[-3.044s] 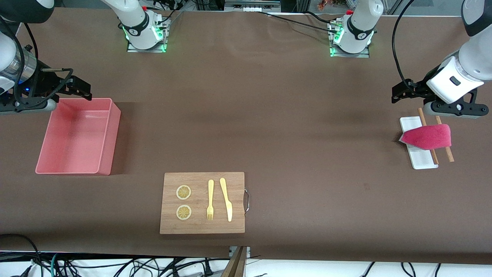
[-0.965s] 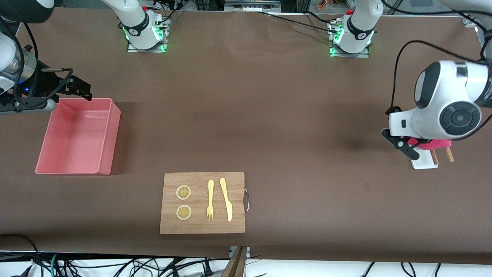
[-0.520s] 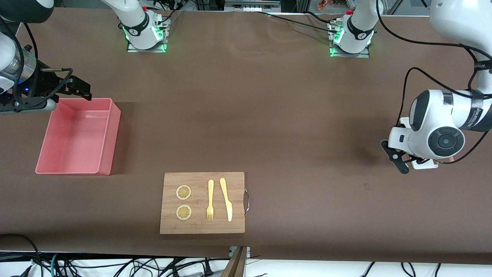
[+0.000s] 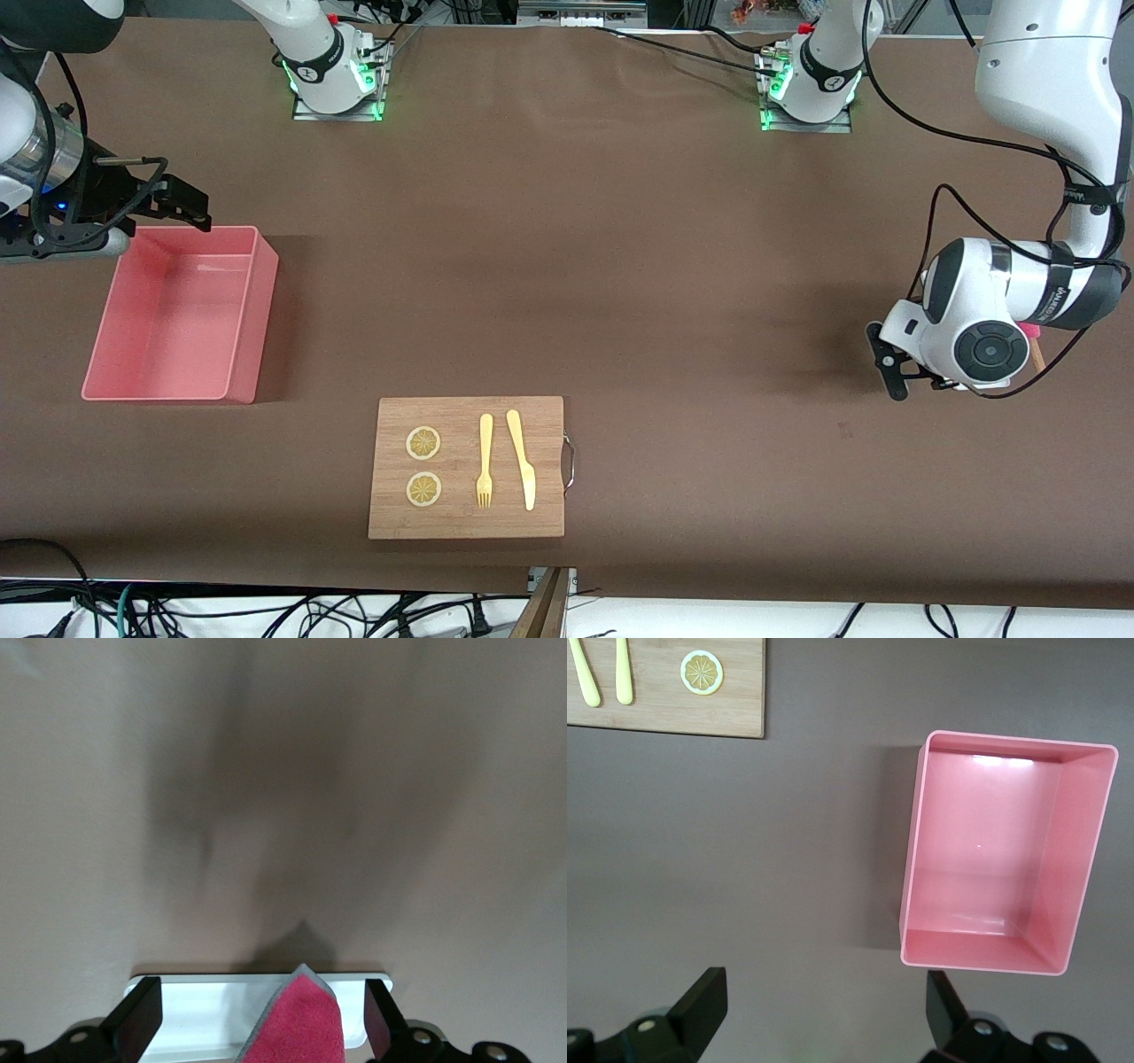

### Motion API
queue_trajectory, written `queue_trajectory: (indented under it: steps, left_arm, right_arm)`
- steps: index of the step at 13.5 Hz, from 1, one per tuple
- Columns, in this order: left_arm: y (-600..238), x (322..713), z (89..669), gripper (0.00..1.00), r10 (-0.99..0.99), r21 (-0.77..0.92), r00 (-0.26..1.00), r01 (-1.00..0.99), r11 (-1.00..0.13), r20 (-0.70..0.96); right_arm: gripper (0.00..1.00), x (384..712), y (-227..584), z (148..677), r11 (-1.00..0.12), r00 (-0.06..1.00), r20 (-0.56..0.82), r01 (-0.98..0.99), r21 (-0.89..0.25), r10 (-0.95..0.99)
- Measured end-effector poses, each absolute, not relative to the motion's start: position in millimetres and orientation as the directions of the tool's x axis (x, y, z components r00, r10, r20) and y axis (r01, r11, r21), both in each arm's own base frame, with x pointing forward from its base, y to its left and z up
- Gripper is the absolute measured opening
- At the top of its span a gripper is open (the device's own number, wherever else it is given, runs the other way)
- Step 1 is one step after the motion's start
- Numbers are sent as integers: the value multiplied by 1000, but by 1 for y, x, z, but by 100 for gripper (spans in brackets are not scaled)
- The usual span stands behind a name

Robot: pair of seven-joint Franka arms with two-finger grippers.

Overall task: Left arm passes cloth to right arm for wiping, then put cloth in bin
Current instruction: 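Lower the left gripper onto the pink cloth and close on it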

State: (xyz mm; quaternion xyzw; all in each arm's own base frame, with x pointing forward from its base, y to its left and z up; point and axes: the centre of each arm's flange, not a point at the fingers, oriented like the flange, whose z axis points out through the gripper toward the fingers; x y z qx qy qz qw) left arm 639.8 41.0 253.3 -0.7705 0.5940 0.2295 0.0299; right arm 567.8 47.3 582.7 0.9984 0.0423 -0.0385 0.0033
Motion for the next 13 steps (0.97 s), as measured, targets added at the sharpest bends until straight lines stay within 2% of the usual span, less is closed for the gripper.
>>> queue_trajectory:
  steps: [4, 9, 13]
  left_arm:
    - [77, 623, 232, 100, -928, 228, 153, -944, -239, -339]
    - [102, 589, 205, 100, -932, 231, 180, -938, -259, -313]
    - [117, 578, 198, 100, -939, 237, 177, -939, -251, -294]
  right_arm:
    - [100, 568, 47, 583, -996, 993, -77, 85, 3, 84]
    - [100, 568, 47, 583, -996, 993, -77, 85, 3, 84]
    - [100, 568, 47, 583, -996, 993, -77, 84, 3, 84]
